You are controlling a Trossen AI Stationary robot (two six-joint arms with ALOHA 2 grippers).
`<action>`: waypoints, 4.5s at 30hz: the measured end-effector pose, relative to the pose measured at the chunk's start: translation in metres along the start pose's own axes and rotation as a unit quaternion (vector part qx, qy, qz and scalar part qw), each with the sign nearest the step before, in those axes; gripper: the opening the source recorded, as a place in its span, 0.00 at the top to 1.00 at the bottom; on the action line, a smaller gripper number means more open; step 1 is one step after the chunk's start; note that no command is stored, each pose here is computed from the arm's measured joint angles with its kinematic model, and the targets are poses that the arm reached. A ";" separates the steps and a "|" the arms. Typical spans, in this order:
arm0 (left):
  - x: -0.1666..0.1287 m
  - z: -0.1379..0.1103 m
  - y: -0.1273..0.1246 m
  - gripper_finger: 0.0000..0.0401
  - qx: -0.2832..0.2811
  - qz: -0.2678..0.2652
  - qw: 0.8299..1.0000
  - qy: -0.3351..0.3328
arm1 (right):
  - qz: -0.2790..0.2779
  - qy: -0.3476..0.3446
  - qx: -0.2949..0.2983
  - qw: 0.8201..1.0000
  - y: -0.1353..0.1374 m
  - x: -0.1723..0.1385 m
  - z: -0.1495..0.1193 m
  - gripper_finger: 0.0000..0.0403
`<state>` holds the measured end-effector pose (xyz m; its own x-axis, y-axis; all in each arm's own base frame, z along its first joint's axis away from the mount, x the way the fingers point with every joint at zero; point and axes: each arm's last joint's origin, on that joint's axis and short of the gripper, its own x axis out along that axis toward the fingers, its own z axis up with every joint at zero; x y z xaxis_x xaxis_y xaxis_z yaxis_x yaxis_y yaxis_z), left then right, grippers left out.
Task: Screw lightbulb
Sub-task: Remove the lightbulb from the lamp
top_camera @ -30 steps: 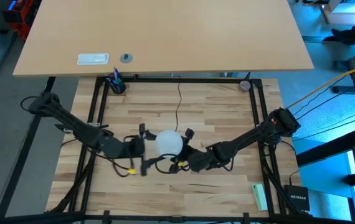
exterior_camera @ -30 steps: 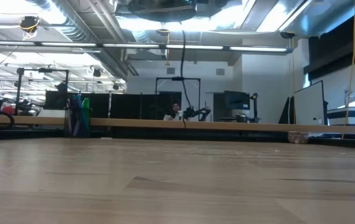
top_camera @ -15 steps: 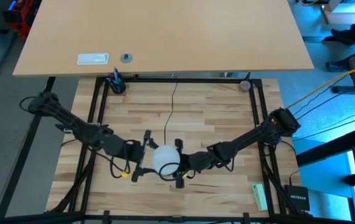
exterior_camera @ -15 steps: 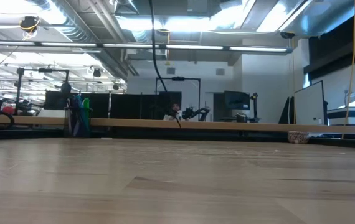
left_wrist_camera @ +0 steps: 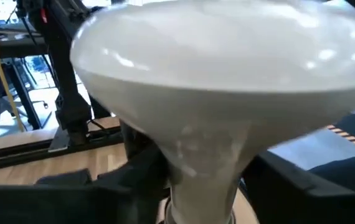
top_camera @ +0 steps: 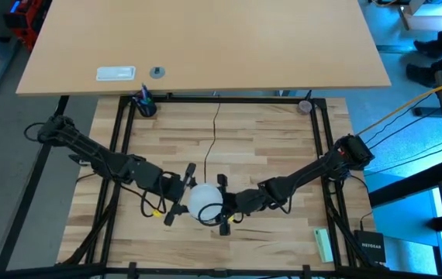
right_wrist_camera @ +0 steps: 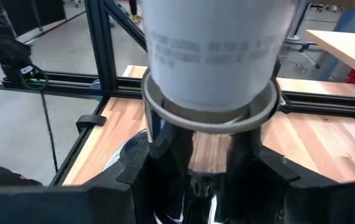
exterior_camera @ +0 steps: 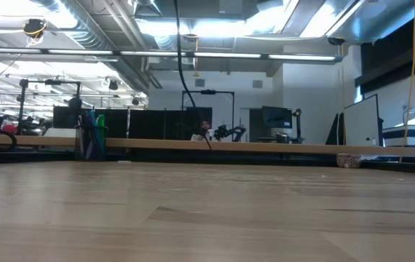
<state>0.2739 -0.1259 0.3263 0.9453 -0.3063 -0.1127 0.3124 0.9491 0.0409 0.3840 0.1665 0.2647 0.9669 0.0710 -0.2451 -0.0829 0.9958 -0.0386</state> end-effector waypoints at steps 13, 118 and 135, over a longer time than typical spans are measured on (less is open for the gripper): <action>-0.002 -0.004 0.000 0.65 -0.022 0.213 0.977 0.012 | -0.241 0.001 0.007 0.971 -0.013 -0.003 -0.004 0.56; 0.005 -0.003 -0.016 0.39 0.011 0.028 1.000 -0.009 | -0.010 0.005 -0.003 1.000 0.001 -0.004 0.002 0.56; 0.004 -0.002 -0.014 0.64 -0.008 0.233 0.972 -0.016 | -0.209 -0.006 -0.002 0.978 -0.010 -0.006 0.001 0.56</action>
<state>0.2729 -0.1406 0.3230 0.9862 0.1559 -0.0553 -0.1523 0.9862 0.0647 0.3797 0.1562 0.2677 0.9193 -0.3411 -0.1965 0.3189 0.9379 -0.1362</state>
